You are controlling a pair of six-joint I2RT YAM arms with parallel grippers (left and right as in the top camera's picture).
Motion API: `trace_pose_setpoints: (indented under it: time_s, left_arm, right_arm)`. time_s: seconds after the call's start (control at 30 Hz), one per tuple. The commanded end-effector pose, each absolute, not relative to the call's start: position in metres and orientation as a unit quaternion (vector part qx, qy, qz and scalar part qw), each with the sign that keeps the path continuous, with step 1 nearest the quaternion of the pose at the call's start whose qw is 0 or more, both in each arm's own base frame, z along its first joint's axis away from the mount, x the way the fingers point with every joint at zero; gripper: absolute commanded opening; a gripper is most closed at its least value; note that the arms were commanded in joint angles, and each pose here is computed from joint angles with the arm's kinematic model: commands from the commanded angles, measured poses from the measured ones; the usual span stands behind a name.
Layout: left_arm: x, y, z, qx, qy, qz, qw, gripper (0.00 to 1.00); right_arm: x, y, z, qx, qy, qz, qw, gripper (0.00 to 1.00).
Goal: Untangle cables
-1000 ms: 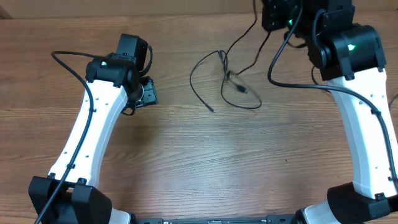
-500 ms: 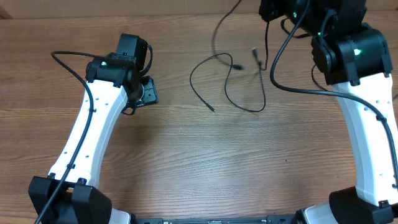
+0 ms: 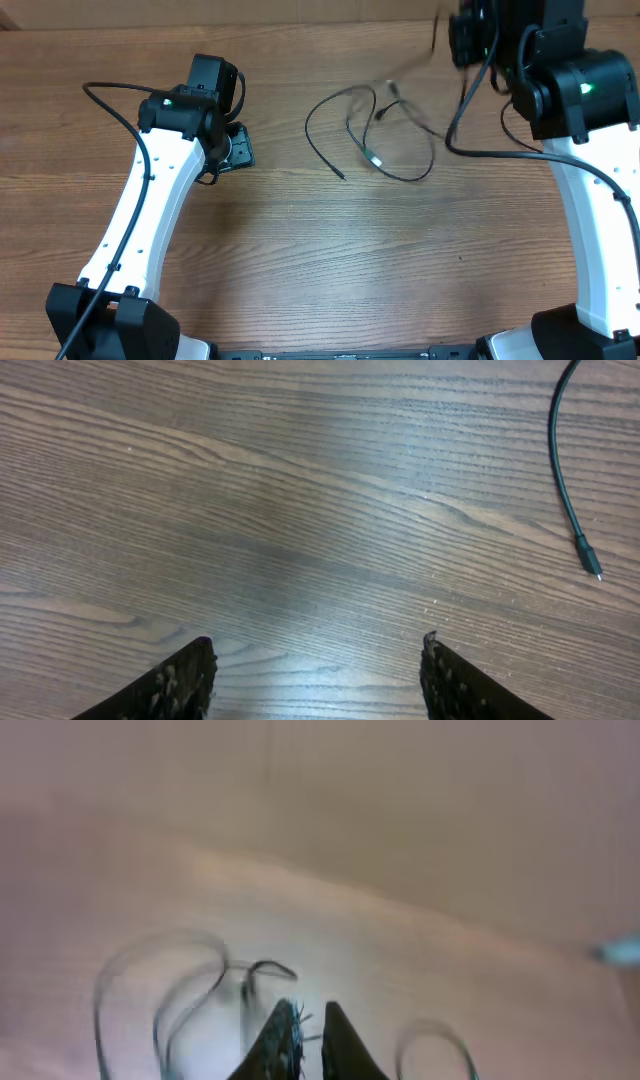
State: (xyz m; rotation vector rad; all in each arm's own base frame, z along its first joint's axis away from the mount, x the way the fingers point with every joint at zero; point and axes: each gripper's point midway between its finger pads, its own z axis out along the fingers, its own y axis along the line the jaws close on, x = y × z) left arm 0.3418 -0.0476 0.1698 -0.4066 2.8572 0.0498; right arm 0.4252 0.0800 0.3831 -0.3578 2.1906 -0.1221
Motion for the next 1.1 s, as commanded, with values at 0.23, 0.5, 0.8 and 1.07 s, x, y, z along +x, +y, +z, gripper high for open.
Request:
trace_pose_setpoints:
  time_s: [0.23, 0.5, 0.8, 1.07]
  left_arm:
    - [0.341, -0.048, 0.171, -0.142, 0.981, 0.013, 0.131, 0.67]
    - [0.341, -0.048, 0.171, -0.142, 0.981, 0.013, 0.131, 0.67]
    - [0.341, -0.049, 0.171, -0.142, 0.981, 0.012, 0.131, 0.67]
    - [0.340, -0.052, 0.171, -0.141, 0.982, 0.004, 0.127, 0.67]
  right_arm:
    - [0.434, 0.021, 0.426, -0.046, 0.847, -0.184, 0.496, 0.04]
    - [0.421, 0.069, 0.378, -0.076, 0.900, -0.015, 0.428, 0.53]
    - [0.417, 0.085, 0.282, 0.024, 0.958, 0.064, 0.277, 0.72]
    - [0.424, 0.086, 0.197, 0.140, 0.971, 0.066, 0.183, 0.84]
